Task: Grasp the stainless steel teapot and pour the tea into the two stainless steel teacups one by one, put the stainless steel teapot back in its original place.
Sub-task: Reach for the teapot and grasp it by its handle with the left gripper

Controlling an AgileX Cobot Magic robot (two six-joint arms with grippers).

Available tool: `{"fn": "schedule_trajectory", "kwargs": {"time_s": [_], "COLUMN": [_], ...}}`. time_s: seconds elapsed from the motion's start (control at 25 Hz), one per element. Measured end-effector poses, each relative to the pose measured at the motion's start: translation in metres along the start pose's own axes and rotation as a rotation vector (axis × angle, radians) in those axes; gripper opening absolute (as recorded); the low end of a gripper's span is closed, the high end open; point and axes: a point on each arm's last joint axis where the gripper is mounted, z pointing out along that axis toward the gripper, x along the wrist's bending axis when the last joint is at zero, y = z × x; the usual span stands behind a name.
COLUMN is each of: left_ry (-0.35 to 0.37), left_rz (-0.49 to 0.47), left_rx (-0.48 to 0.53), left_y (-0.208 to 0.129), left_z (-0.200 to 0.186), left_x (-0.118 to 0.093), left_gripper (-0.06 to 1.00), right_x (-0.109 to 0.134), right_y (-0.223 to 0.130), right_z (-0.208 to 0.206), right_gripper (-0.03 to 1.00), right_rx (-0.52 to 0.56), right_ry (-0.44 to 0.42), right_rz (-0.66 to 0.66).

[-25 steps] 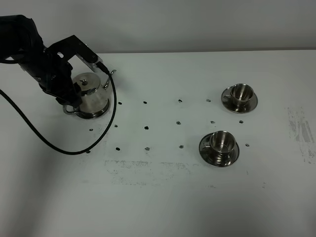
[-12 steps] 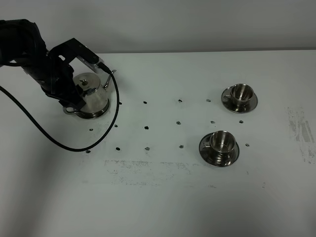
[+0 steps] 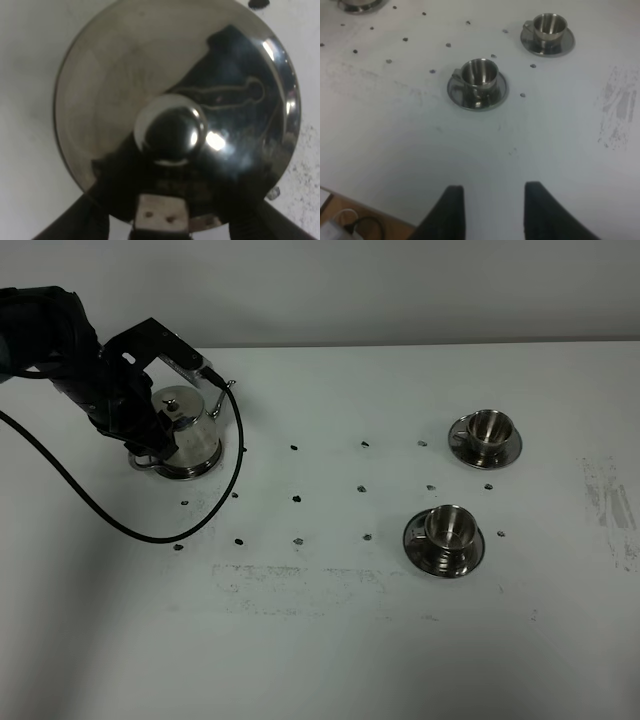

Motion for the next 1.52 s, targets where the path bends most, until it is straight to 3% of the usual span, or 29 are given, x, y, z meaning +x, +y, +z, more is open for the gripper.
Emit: {"fn": "schedule_trajectory", "kwargs": {"time_s": [0.52,0.76,1.24,1.52], "left_ry": [-0.018,-0.009,-0.021,-0.032], "left_rz": [-0.014,-0.014,0.034,0.074], "left_rx": [0.002,-0.008,-0.017,-0.027], "left_y": [-0.001,0.0,0.001,0.004], "left_z": [0.009,0.01,0.007,-0.04], "left_x": [-0.001,0.0,-0.002,-0.009], "left_gripper": [0.49,0.19,0.19,0.19], "right_x": [0.0,0.0,0.0,0.0], "right_y": [0.0,0.0,0.0,0.0], "right_z": [0.0,0.0,0.0,0.0], "right_gripper": [0.31,0.31,0.31,0.31], "right_rx": [0.0,0.0,0.0,0.0], "right_ry": [0.0,0.0,0.0,0.0], "right_rz": [0.0,0.0,0.0,0.0]}}
